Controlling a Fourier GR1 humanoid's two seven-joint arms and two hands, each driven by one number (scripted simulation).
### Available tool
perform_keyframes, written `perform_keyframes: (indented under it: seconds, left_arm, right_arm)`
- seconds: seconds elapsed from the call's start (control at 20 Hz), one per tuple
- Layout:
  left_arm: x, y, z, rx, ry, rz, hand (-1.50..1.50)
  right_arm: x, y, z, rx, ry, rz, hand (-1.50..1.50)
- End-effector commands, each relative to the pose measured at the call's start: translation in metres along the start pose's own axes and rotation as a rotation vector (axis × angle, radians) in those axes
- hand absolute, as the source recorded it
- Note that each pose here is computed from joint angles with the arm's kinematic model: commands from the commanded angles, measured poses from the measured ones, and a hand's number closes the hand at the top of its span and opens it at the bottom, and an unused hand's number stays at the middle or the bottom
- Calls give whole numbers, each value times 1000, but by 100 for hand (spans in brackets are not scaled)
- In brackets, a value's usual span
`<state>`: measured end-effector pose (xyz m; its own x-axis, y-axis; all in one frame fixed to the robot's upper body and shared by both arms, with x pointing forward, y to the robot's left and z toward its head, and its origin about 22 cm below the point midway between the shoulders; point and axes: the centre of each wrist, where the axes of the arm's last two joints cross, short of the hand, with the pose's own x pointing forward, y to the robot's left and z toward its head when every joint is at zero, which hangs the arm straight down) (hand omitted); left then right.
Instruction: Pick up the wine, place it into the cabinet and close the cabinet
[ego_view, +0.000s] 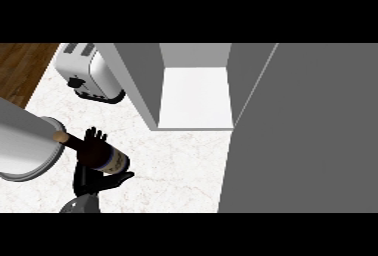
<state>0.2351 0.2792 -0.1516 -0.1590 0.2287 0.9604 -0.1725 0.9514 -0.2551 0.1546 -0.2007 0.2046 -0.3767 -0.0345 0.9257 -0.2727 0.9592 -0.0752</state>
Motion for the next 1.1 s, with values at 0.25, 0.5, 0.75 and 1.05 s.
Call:
perform_keyframes:
  seconds: [0.25,0.5,0.75,1.05]
  left_arm:
    - [-4,-15,-10,23,-20,64,150]
    - [1,-39,-19,-19,4,75,150]
    - [5,-22,-29,-37,18,122,150]
    - [-2,21,5,-28,58,209,150]
  right_arm:
    - [6,-2,-3,9,-18,-25,-150]
    - [5,-12,17,9,-11,-24,-150]
    - [0,-10,14,11,12,-28,-150]
    - [-13,-10,4,15,-7,-22,-150]
